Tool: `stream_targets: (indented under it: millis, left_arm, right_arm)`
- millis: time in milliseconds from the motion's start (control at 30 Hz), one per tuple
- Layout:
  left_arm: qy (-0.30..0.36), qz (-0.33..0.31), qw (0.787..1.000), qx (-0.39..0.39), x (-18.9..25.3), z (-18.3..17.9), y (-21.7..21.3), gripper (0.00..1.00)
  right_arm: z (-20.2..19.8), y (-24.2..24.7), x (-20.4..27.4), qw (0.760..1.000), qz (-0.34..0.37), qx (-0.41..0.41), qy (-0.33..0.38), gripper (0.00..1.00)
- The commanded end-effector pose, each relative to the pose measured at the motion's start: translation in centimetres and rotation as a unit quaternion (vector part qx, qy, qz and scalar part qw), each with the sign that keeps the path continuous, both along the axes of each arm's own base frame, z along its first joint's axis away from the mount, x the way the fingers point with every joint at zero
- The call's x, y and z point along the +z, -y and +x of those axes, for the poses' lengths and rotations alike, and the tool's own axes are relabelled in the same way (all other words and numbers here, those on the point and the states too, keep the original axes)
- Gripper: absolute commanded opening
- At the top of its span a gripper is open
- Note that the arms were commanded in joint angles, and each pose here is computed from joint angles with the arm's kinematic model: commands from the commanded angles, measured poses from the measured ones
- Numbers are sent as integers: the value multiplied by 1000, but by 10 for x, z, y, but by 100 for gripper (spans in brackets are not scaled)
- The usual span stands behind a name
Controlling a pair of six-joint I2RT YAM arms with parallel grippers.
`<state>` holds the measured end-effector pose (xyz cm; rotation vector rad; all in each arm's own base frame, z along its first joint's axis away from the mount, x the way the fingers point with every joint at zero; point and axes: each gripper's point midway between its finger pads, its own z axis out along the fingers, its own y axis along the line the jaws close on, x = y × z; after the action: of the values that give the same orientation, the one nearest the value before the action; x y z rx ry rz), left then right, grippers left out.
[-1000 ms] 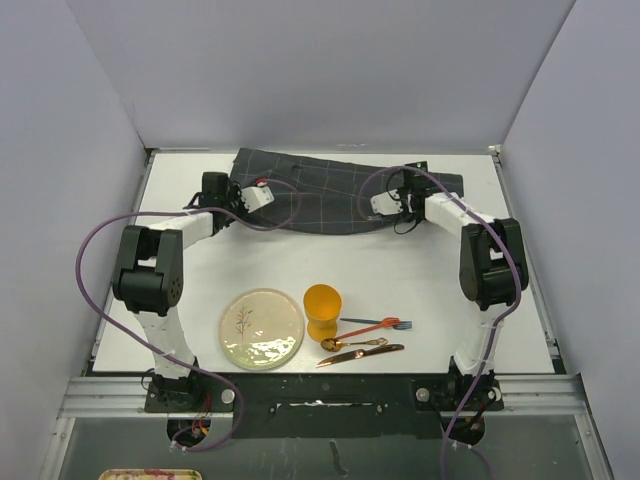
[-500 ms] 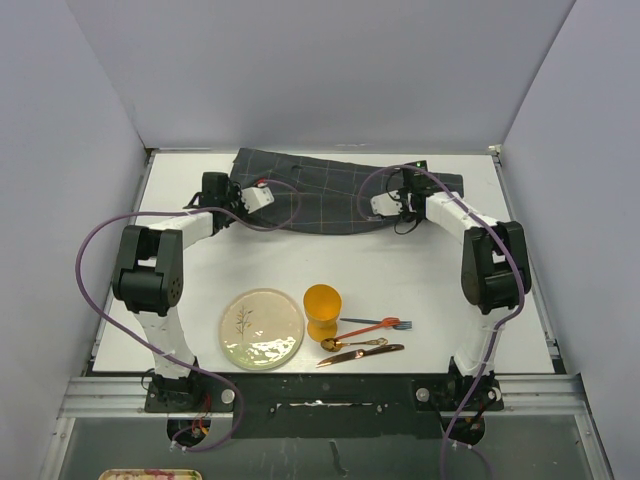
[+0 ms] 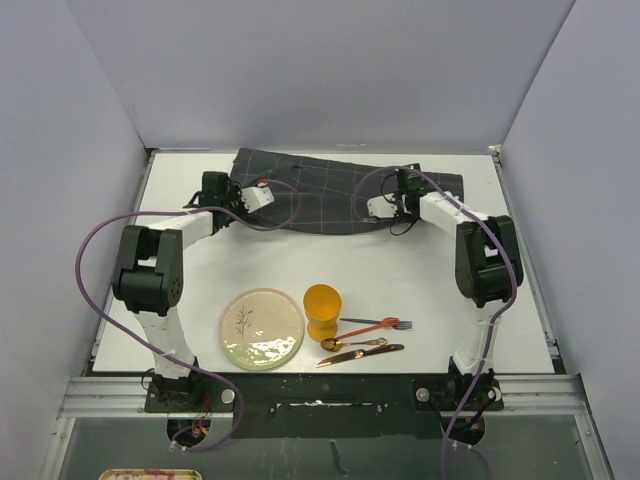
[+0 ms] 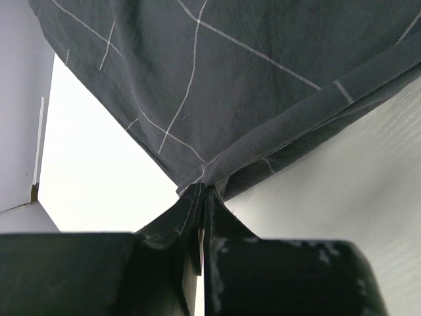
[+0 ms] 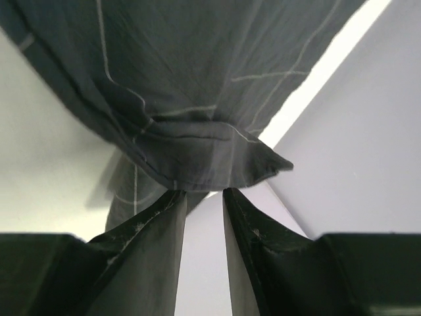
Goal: Set the dinner table for one person
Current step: Flatten out the napkin at the center of the board.
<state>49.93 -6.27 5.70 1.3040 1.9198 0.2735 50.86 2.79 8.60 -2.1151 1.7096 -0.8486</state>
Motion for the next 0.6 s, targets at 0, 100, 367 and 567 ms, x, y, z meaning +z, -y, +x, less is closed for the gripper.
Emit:
stream_targets:
  millis: [0, 100, 367, 567]
  left_arm:
    - [22, 0, 1000, 1, 12, 16, -3, 0]
    - [21, 1, 1000, 1, 10, 17, -3, 0]
    - [19, 3, 1000, -1, 8, 17, -4, 0]
    - [24, 5, 1000, -2, 10, 17, -4, 0]
  right_arm:
    - [14, -6, 6, 1000, 6, -11, 26, 31]
    - [17, -7, 0, 1000, 5, -11, 27, 31]
    - [27, -7, -1, 999, 4, -16, 38, 26]
    - [35, -5, 5, 998, 9, -31, 54, 11]
